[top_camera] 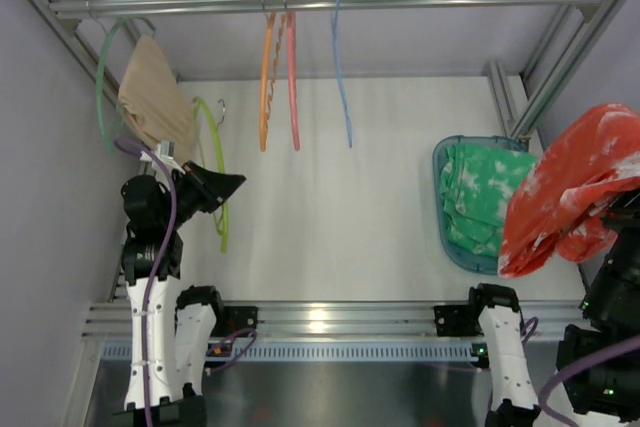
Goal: Remove the trousers from the hanger
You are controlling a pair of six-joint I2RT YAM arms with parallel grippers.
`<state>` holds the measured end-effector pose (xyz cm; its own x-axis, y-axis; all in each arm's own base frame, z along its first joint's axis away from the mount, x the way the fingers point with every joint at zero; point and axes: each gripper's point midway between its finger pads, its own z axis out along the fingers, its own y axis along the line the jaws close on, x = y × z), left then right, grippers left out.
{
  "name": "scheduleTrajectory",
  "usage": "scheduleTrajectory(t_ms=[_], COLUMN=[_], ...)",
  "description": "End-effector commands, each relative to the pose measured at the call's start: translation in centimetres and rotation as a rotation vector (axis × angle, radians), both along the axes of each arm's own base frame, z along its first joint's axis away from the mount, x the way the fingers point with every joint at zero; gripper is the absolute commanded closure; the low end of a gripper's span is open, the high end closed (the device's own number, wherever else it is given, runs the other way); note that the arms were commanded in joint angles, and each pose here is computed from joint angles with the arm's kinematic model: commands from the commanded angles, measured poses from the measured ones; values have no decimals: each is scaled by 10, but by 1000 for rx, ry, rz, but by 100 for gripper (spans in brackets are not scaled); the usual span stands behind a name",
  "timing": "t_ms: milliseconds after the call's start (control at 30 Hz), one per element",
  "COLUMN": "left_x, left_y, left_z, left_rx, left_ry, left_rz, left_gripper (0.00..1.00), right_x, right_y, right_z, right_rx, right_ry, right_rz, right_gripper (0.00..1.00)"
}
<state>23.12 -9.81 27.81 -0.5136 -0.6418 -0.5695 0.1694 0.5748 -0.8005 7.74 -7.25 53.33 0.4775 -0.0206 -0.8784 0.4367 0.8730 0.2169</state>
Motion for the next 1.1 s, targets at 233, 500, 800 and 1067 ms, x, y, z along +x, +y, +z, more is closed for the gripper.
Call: scheduleTrajectory(t_ms=[233, 500, 800, 1067], left_x=[-8, -16, -33, -40], left_y=[-6, -10, -17, -28], left_z=[44, 56, 83, 107], left_rx=[10, 16, 51, 33], left_ry=[-186, -233, -330, -340], left_rz=[-40, -65, -109, -206], left_gripper=[100, 100, 100, 100], right_x=[0, 109, 236, 287], right_y=[-43, -65, -65, -7], right_z=[-56, -108, -187, -272], right_rx=[12, -6, 63, 158], right_ry=[136, 356, 532, 687], right_rz=[-313, -232, -9, 234], right_gripper=[100, 100, 100, 96])
